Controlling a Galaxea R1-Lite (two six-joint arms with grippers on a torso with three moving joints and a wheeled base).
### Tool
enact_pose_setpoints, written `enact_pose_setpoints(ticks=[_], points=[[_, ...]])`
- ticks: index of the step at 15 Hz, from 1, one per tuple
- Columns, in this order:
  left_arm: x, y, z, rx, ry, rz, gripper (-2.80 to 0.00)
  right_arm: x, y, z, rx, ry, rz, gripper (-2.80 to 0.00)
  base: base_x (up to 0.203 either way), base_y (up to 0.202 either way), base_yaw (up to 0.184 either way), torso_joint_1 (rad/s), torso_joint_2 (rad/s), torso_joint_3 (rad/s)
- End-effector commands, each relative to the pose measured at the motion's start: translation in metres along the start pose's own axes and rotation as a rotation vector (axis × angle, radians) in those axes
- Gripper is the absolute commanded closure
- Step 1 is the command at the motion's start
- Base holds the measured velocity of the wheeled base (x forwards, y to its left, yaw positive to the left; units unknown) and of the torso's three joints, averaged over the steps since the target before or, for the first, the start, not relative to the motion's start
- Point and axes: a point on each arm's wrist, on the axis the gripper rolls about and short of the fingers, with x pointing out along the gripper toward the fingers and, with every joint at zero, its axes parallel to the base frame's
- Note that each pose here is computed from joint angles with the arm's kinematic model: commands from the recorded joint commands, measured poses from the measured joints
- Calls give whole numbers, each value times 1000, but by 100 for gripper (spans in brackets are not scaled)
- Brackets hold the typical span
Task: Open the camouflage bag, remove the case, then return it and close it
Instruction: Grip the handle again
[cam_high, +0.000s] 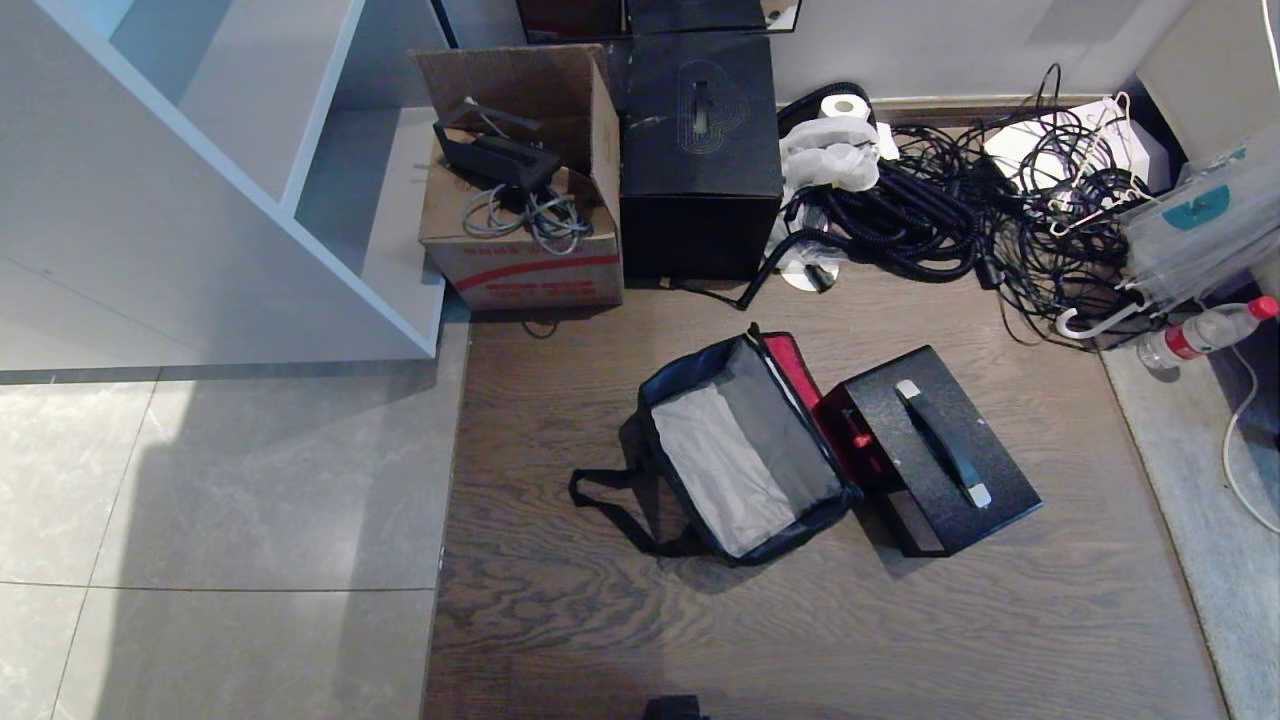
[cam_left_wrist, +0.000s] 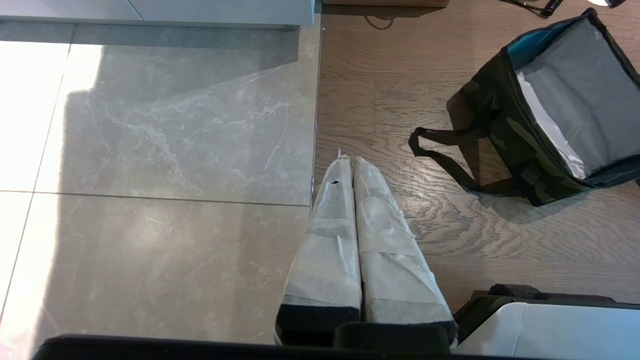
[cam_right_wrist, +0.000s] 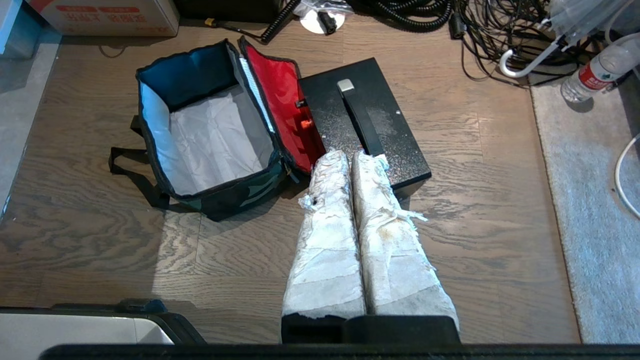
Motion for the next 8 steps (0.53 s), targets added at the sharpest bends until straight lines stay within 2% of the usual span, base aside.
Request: enact_pose_setpoints(ticks=[1,8], points=[[0,0,0,0,0,0,0,2,1,-11,-1,42,3,0,0,0,0,0,0,0],[0,0,0,0,0,0,0,2,1,-11,-1,42,3,0,0,0,0,0,0,0]])
